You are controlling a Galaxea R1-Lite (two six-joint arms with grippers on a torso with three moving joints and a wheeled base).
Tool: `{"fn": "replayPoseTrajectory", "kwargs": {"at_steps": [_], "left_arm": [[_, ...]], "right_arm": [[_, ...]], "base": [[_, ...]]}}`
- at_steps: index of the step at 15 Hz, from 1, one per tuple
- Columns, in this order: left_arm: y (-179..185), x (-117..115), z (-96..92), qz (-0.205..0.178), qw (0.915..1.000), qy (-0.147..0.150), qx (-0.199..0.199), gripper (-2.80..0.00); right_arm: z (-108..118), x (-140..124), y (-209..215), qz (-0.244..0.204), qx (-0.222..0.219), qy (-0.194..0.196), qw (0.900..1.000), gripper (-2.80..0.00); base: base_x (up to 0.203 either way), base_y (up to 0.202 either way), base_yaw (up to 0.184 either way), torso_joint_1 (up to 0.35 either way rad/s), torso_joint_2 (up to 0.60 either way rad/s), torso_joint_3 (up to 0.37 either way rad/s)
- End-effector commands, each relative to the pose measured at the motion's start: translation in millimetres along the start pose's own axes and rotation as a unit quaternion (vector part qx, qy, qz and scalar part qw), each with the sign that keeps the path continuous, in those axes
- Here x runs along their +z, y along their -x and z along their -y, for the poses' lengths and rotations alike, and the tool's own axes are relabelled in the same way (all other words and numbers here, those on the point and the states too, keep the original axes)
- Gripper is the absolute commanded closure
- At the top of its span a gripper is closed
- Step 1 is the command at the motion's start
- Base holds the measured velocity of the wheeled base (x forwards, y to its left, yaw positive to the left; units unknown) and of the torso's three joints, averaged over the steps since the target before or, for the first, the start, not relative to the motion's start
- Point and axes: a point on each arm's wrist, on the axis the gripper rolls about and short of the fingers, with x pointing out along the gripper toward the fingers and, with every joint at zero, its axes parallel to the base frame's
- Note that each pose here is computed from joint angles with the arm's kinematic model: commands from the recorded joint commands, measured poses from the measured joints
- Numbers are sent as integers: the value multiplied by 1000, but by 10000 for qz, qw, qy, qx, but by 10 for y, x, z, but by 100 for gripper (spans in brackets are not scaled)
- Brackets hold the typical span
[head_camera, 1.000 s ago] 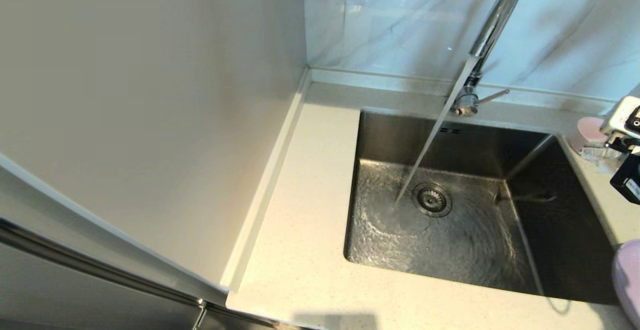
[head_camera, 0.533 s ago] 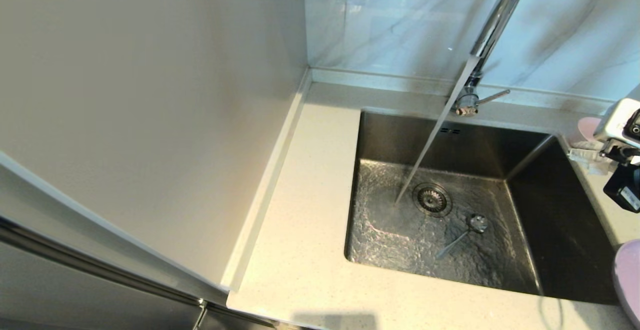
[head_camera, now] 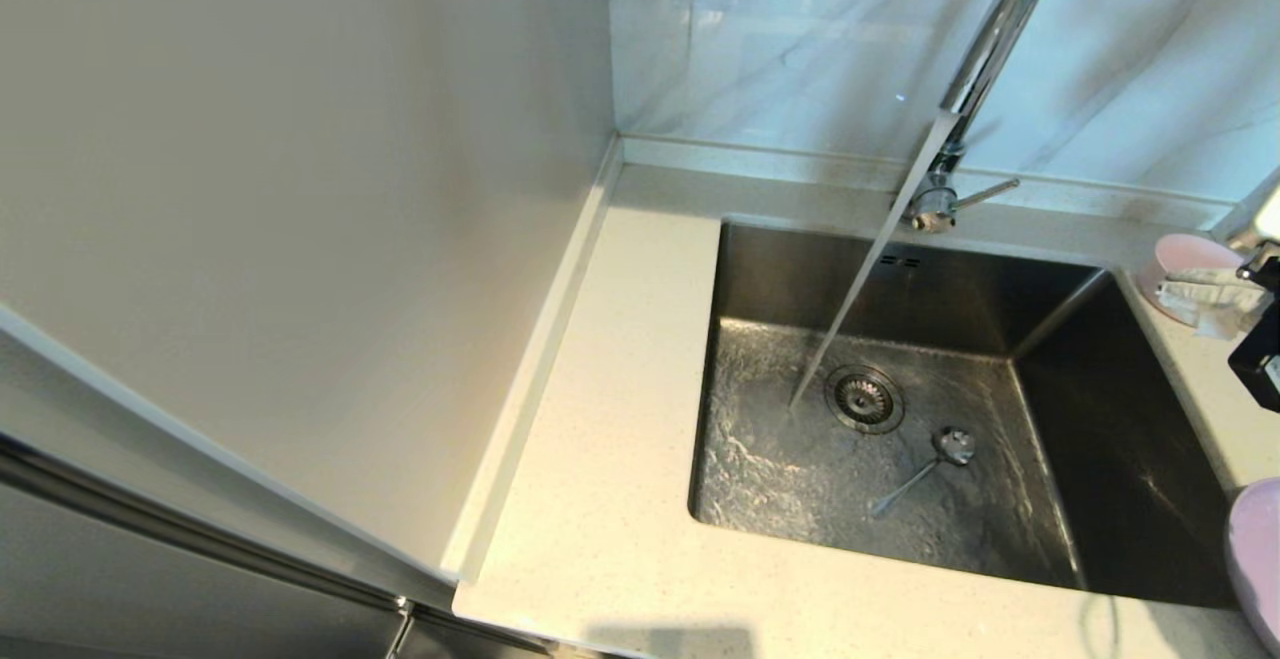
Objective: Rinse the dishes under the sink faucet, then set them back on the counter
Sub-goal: Pick up the spoon
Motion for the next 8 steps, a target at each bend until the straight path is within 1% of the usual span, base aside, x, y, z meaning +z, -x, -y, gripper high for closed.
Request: {"fn": "replayPoseTrajectory", "kwargs": {"at_steps": [1, 3, 6, 8], "left_arm": [[0, 0, 0, 0, 10000, 0, 3, 0], [0, 0, 0, 0, 10000, 0, 3, 0], [0, 0, 0, 0, 10000, 0, -5, 0], [0, 0, 0, 0, 10000, 0, 3, 0]], "right_arm": [[17, -8, 34, -5, -66, -26, 10000, 0], [22, -11, 30, -15, -73, -155, 9999, 0], [7, -21, 55, -19, -73, -472, 9989, 0], [-2, -17, 115, -45, -44, -591, 9982, 0]], "base": [[0, 0, 0, 0, 0, 0], [0, 0, 0, 0, 0, 0], [0, 0, 0, 0, 0, 0], [0, 0, 0, 0, 0, 0]]}}
